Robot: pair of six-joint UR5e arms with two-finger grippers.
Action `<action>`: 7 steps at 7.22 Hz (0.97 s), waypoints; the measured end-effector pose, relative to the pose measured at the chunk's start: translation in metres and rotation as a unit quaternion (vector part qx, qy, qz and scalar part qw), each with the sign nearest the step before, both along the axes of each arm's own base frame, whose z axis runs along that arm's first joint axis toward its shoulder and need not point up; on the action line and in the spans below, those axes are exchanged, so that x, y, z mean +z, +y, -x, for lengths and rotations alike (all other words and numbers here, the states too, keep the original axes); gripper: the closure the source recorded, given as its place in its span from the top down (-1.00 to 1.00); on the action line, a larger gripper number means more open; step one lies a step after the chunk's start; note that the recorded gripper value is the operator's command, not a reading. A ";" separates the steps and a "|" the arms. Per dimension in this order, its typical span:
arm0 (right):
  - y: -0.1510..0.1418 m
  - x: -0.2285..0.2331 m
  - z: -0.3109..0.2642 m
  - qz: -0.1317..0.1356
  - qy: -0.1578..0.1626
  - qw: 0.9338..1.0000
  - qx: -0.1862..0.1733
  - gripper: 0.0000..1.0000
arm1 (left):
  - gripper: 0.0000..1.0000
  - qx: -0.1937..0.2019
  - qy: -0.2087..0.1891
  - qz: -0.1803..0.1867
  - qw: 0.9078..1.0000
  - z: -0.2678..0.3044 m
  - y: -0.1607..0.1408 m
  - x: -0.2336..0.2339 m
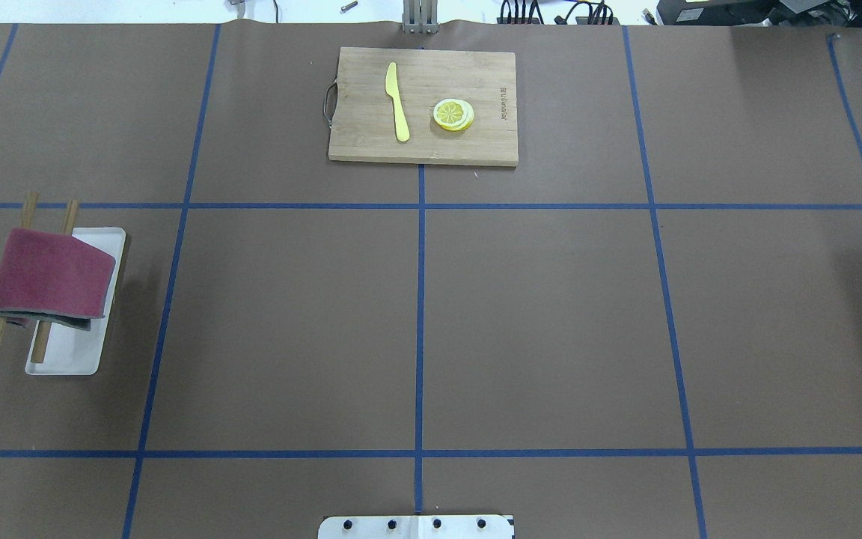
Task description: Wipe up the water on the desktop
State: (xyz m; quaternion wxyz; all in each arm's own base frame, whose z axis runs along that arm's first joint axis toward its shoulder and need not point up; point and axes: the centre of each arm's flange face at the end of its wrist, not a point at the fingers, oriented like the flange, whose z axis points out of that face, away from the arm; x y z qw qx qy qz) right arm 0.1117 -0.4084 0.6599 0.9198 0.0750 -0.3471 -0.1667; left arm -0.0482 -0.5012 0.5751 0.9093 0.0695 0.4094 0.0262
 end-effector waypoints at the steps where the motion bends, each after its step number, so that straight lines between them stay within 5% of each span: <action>1: 0.000 0.000 0.000 0.000 0.000 1.000 0.000 1.00 | 0.96 0.000 0.000 0.001 1.000 0.000 0.000 0.000; 7: 0.000 0.000 0.000 -0.001 0.000 1.000 -0.001 1.00 | 0.96 0.016 0.000 -0.001 1.000 -0.017 -0.002 -0.001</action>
